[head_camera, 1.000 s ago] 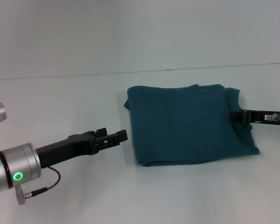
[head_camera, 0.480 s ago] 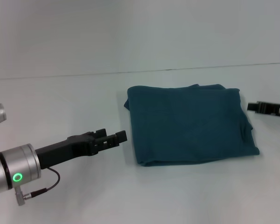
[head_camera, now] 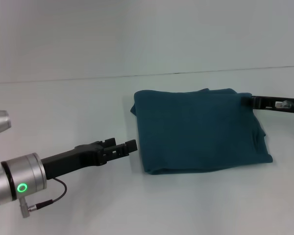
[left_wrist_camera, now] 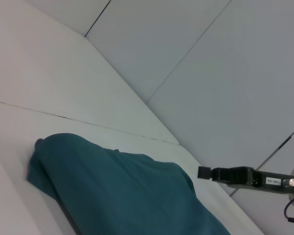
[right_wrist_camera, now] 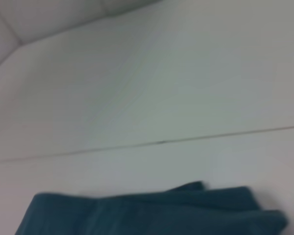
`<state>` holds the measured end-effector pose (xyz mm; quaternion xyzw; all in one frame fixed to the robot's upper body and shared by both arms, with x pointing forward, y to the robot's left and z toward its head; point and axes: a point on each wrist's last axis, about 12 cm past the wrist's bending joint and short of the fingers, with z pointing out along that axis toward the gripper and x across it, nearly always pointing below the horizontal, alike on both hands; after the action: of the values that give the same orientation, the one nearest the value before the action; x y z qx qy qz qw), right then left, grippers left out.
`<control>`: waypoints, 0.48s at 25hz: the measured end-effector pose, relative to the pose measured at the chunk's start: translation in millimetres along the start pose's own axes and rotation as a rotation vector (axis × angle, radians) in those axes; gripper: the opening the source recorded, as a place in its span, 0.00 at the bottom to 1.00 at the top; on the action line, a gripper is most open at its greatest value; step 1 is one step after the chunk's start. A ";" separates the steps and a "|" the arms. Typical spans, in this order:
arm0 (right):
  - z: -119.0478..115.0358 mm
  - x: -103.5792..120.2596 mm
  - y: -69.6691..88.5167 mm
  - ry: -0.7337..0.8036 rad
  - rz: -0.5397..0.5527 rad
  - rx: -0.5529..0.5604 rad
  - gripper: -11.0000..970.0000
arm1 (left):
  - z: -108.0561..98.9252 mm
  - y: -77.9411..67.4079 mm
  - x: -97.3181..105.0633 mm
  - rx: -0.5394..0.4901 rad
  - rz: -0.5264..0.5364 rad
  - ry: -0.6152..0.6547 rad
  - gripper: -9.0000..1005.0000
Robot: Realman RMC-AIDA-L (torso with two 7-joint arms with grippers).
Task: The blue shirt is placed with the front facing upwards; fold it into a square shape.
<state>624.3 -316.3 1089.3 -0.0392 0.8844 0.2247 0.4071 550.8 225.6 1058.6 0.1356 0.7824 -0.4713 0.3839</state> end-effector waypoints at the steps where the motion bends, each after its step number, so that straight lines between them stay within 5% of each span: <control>1: 2.4 0.9 1.6 0.010 -0.008 0.000 0.03 | 0.1 -0.1 0.0 0.001 0.000 0.000 0.96; 12: 20.7 12.1 -1.4 0.055 -0.082 0.146 0.04 | 1.3 -0.6 -1.4 0.004 0.003 0.000 0.96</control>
<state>631.2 -307.3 1068.1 -0.0518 0.9070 0.1414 0.3934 552.1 224.3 1059.7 0.1376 0.7813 -0.4723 0.3842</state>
